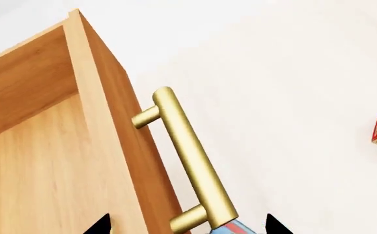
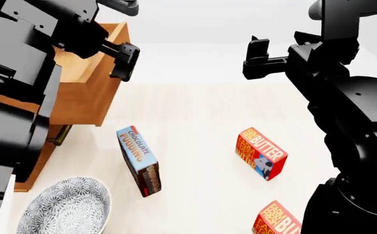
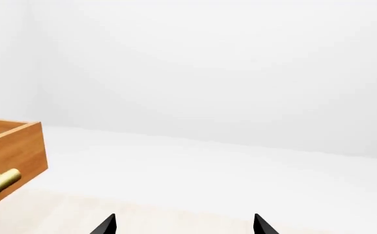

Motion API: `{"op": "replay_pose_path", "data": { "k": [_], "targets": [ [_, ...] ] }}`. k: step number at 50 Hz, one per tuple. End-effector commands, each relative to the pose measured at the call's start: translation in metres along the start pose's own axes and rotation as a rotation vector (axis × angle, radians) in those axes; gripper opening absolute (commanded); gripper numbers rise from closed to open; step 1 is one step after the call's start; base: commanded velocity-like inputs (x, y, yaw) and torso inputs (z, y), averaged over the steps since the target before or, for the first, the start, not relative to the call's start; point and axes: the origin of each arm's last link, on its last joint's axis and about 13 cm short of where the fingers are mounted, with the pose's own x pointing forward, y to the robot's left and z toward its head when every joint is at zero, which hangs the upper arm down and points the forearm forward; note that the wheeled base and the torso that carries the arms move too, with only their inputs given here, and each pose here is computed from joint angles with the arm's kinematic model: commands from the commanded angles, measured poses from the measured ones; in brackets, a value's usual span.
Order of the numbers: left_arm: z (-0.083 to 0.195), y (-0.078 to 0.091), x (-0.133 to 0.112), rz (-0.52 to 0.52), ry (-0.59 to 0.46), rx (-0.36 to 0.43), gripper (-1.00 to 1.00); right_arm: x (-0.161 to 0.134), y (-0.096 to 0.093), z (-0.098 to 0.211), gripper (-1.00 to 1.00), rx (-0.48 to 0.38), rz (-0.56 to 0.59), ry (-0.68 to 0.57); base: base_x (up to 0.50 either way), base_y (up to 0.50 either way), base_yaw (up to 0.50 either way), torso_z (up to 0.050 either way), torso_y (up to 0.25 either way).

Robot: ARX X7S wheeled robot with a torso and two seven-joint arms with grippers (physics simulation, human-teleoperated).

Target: Put the butter at the front in the top drawer of the cabinet and close it.

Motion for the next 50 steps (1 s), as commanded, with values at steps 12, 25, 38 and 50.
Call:
{"op": "replay_pose_path", "data": {
  "k": [12, 25, 38, 50],
  "targets": [
    [0.057, -0.007, -0.071, -0.084, -0.503, -0.006, 1.00, -0.003, 0.000, 0.003, 1.00, 0.005, 0.004, -0.020, 0.00, 0.00, 0.00, 0.000, 0.000],
    [0.013, -0.012, -0.064, 0.367, -1.032, 0.055, 1.00, -0.005, -0.004, 0.000, 1.00, 0.022, 0.006, -0.029, 0.00, 0.00, 0.00, 0.000, 0.000],
    [-0.082, -0.042, -0.073, 0.562, -1.287, -0.070, 1.00, -0.005, -0.003, -0.002, 1.00, 0.019, 0.013, -0.029, 0.00, 0.00, 0.00, 0.000, 0.000],
    [-0.133, -0.052, -0.058, 0.590, -1.273, -0.049, 1.00, -0.007, -0.002, -0.004, 1.00, 0.023, 0.009, -0.028, 0.00, 0.00, 0.00, 0.000, 0.000]
  ]
}}
